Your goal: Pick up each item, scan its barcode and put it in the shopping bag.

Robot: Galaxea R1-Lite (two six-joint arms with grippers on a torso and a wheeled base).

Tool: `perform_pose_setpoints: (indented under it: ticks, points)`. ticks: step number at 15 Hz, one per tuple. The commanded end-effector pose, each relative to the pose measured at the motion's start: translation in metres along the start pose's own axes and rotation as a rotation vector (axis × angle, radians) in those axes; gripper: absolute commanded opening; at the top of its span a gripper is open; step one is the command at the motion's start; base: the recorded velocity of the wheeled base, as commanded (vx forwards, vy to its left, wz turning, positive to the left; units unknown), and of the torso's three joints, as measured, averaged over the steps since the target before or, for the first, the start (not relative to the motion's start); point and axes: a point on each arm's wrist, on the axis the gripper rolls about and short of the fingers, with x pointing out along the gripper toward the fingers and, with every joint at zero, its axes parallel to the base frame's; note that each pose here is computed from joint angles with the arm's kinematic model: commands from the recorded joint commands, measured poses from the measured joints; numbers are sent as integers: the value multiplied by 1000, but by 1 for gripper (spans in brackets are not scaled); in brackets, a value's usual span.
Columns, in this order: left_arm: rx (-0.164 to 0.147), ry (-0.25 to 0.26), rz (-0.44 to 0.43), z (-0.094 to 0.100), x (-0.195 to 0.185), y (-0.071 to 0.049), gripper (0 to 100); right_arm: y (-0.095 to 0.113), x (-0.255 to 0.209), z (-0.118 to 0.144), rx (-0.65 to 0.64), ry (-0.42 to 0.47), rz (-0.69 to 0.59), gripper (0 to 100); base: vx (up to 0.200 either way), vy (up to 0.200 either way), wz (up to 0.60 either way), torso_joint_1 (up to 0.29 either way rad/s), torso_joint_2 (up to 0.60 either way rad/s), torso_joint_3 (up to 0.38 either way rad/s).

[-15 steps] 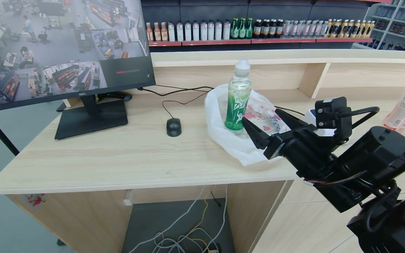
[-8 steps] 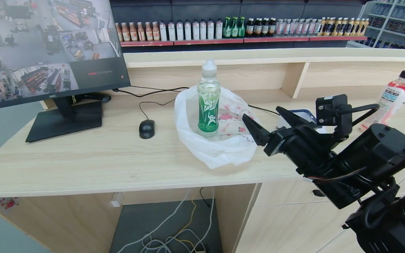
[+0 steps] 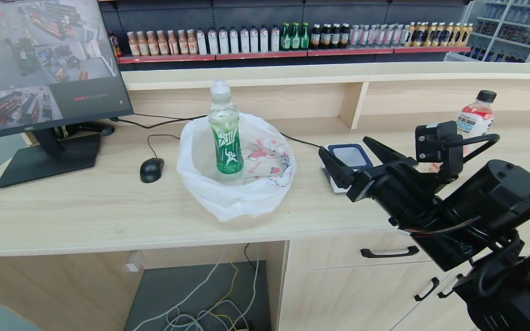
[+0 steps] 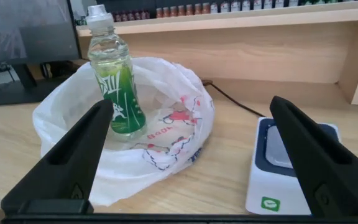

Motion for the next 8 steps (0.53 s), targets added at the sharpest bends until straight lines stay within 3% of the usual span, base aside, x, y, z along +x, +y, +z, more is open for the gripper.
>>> perform_pose_setpoints:
  ticks: [1, 5, 8]
  points:
    - [0, -1, 1, 0, 0, 0, 100, -1, 1, 1, -1, -7, -3, 100, 0, -200, 0, 7, 2, 2]
    - [0, 1, 1, 0, 0, 0, 100, -3, 8, 13, 2, -62, -13, 100, 0, -200, 0, 2, 6, 2]
    - [-3, -1, 1, 0, 0, 0, 100, -3, 4, 11, 0, -47, -11, 100, 0, -200, 0, 1, 1, 7]
